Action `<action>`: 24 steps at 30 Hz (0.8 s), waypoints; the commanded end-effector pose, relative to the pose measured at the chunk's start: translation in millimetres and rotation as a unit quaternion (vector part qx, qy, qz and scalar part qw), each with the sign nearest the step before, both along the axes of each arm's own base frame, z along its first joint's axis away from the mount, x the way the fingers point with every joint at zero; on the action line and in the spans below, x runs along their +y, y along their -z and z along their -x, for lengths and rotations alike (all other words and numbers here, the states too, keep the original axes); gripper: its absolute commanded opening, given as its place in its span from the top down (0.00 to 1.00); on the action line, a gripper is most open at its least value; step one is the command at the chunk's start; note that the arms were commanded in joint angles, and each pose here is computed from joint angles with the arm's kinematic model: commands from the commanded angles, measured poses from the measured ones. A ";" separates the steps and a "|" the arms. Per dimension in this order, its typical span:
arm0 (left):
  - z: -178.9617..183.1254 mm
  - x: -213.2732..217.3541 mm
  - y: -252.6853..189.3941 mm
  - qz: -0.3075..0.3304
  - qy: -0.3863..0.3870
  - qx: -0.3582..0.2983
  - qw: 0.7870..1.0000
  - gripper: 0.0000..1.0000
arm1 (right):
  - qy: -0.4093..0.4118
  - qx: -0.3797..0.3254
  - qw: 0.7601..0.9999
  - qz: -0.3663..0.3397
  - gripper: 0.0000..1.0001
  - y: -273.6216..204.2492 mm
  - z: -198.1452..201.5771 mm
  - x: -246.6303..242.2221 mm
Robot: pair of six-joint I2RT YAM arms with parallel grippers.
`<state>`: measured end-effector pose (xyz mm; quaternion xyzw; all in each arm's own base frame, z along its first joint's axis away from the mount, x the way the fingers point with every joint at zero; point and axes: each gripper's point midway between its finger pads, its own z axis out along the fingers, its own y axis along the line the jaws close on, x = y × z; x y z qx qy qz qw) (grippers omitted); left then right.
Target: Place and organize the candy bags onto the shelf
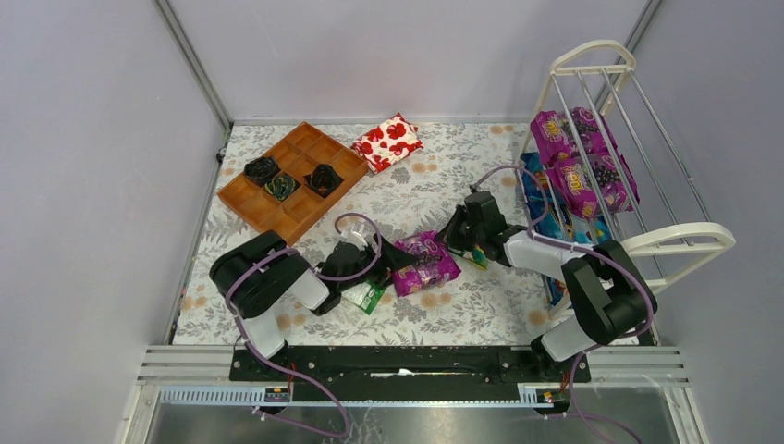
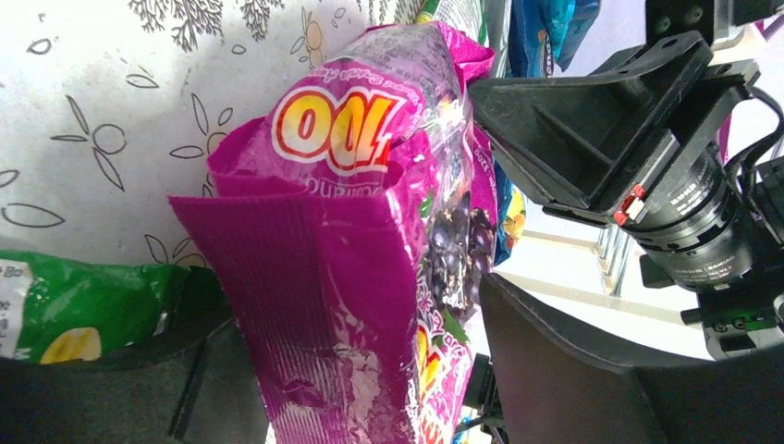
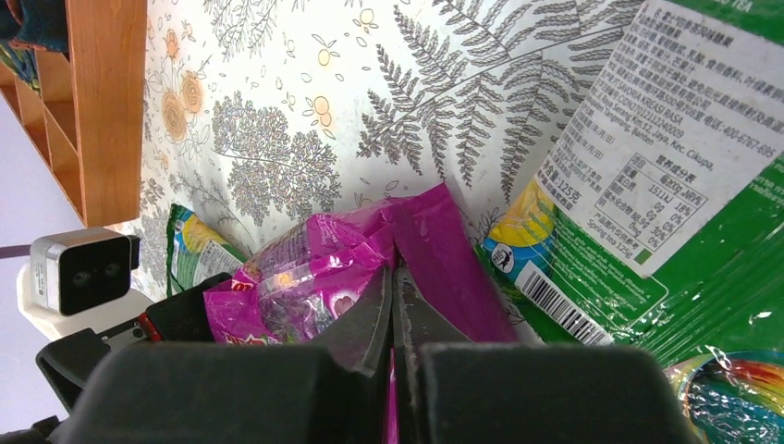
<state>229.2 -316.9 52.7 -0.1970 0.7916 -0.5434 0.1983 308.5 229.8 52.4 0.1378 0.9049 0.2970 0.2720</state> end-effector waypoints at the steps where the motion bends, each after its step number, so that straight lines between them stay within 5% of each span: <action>1: -4.3 4.9 12.6 -0.021 -0.024 -0.016 0.999 0.24 | 0.039 0.011 0.999 0.005 1.00 9.7 4.2 -18.0; 13: -3.6 -20.2 -28.6 0.062 0.004 -0.040 0.997 0.51 | 0.030 -0.017 0.999 0.010 1.00 -6.7 0.7 -23.0; 18: -6.8 -22.5 -50.4 0.100 0.015 -0.043 0.994 0.65 | -0.024 -0.078 0.996 0.040 0.57 -51.4 1.9 -25.7; 24: -5.0 -23.7 -80.5 0.134 0.038 -0.049 0.989 0.69 | -0.072 -0.177 0.978 0.088 0.35 -143.0 14.3 -43.8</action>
